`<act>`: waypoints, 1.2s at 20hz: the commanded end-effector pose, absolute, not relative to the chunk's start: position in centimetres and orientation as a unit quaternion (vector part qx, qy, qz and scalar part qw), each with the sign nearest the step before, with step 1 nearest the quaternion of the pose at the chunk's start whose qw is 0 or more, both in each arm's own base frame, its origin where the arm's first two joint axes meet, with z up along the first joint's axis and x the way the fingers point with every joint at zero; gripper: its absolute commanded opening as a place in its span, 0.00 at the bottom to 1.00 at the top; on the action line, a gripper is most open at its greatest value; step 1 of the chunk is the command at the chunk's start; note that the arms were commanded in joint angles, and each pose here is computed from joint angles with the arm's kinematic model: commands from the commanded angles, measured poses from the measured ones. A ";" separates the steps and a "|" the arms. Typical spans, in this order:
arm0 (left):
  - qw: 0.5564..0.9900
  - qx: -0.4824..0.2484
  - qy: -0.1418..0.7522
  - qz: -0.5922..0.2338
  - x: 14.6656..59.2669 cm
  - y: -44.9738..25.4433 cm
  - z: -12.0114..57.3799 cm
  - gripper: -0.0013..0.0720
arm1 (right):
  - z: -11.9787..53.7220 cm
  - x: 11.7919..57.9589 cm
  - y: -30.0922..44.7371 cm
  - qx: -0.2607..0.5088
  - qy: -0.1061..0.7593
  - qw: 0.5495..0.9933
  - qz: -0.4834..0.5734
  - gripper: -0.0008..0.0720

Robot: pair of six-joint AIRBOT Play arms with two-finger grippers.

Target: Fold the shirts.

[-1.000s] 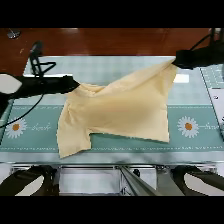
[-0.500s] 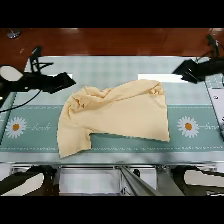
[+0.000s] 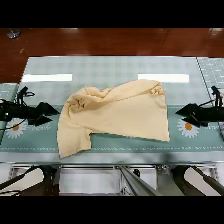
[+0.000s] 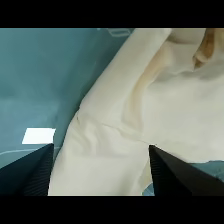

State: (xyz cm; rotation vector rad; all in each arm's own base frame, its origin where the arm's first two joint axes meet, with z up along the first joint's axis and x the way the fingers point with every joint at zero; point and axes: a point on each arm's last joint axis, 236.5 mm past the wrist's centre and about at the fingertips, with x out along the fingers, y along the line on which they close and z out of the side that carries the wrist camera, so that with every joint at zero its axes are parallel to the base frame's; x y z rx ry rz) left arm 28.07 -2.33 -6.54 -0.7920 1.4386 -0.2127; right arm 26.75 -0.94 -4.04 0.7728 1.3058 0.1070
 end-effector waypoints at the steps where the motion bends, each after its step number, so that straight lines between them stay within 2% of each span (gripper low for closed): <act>1: 0.654 -0.373 0.647 -0.122 26.8 -3.6 -7.5 0.97 | -5.2 25.0 0.4 0.369 0.588 0.718 0.048 0.86; 5: 0.633 -0.355 0.671 -0.151 26.0 -5.7 -9.0 0.97 | -5.2 24.6 0.8 0.371 0.595 0.712 0.053 0.86; 7: 0.637 -0.341 0.674 -0.154 26.2 -6.3 -9.6 0.97 | -5.6 25.2 -0.3 0.361 0.585 0.726 0.033 0.86; 8: 0.640 -0.336 0.674 -0.155 26.4 -6.6 -9.7 0.91 | -6.0 25.2 -1.0 0.360 0.585 0.727 0.014 0.86; 9: 0.642 -0.333 0.672 -0.158 26.7 -6.7 -9.6 0.42 | -6.2 25.0 -1.3 0.359 0.589 0.724 0.005 0.86; 10: 0.644 -0.331 0.670 -0.162 26.8 -6.9 -9.4 0.04 | -6.5 24.3 -1.2 0.356 0.602 0.715 0.004 0.86; 14: 0.653 -0.324 0.661 -0.177 27.4 -7.0 -8.9 0.04 | -7.8 19.9 0.4 0.343 0.677 0.651 0.014 0.86; 17: 0.653 -0.325 0.661 -0.178 27.4 -7.0 -8.9 0.04 | -9.1 17.6 2.9 0.310 0.716 0.624 0.036 0.86; 24: 0.660 -0.344 0.644 -0.176 28.5 -7.4 -8.4 0.04 | -9.7 20.4 4.9 0.299 0.688 0.660 0.034 0.86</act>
